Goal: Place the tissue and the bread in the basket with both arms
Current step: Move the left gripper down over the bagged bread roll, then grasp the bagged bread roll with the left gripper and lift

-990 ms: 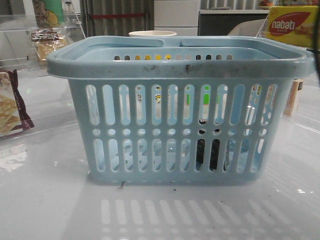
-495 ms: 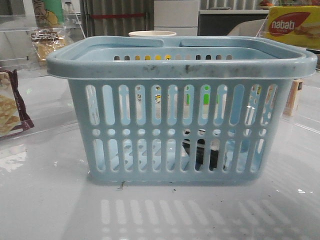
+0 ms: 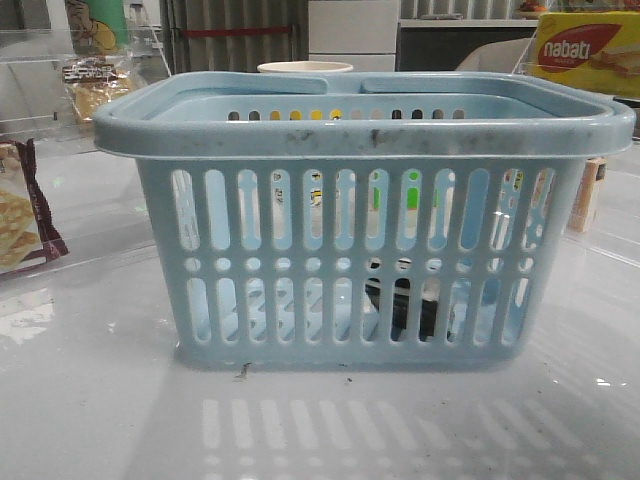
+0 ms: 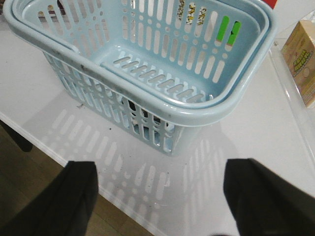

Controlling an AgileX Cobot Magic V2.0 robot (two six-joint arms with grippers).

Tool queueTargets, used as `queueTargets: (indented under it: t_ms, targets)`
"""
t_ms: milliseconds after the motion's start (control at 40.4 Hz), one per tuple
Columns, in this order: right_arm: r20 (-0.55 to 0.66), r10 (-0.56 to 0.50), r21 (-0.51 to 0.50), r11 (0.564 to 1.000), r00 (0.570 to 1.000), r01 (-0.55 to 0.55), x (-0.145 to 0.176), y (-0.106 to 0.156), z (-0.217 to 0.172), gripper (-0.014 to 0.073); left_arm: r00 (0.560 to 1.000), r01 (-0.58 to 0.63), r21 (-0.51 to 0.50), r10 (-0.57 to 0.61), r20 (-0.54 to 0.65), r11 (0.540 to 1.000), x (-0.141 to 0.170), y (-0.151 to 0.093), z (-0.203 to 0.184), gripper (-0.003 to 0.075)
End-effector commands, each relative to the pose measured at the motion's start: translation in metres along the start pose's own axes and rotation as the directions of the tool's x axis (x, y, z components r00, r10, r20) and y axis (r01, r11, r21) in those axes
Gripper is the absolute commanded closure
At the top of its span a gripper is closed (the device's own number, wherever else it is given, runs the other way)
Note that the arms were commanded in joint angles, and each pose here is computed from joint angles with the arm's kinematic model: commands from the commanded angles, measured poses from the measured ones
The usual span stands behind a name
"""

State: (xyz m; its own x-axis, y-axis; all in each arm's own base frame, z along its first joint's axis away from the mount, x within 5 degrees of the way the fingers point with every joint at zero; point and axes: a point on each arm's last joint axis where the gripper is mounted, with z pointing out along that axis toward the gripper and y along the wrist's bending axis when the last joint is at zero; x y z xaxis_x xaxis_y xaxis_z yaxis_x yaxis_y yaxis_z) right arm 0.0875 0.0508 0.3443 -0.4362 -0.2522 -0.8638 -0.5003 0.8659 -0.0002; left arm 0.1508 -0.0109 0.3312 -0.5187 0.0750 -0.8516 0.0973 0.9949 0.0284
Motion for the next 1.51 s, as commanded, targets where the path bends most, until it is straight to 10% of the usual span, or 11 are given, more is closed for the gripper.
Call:
queueTargets:
  t_ms: [0,619,1263,1486]
  targets:
    - [0.094,-0.014,0.011,1.0,0.995,0.013,-0.013,-0.001,-0.005,-0.0029,0.991,0.009,0.005,-0.01,0.136,1.0,-0.035,0.0,0.01,0.0067]
    - [0.094,-0.014,0.011,1.0,0.995,0.013,-0.013,-0.001,-0.005,-0.0029,0.999,0.0,0.028,-0.001,0.044,1.0,-0.139,-0.004,0.184,0.0067]
    - [0.093,-0.014,0.011,1.0,0.996,0.013,-0.013,-0.001,-0.005,-0.0029,0.988,0.009,0.021,-0.013,0.153,1.0,-0.147,-0.005,0.295,0.0069]
    - [0.093,-0.014,0.011,1.0,0.996,0.013,-0.013,-0.001,-0.005,-0.0029,0.988,0.01,0.021,-0.013,0.155,1.0,-0.146,-0.005,0.296,0.0246]
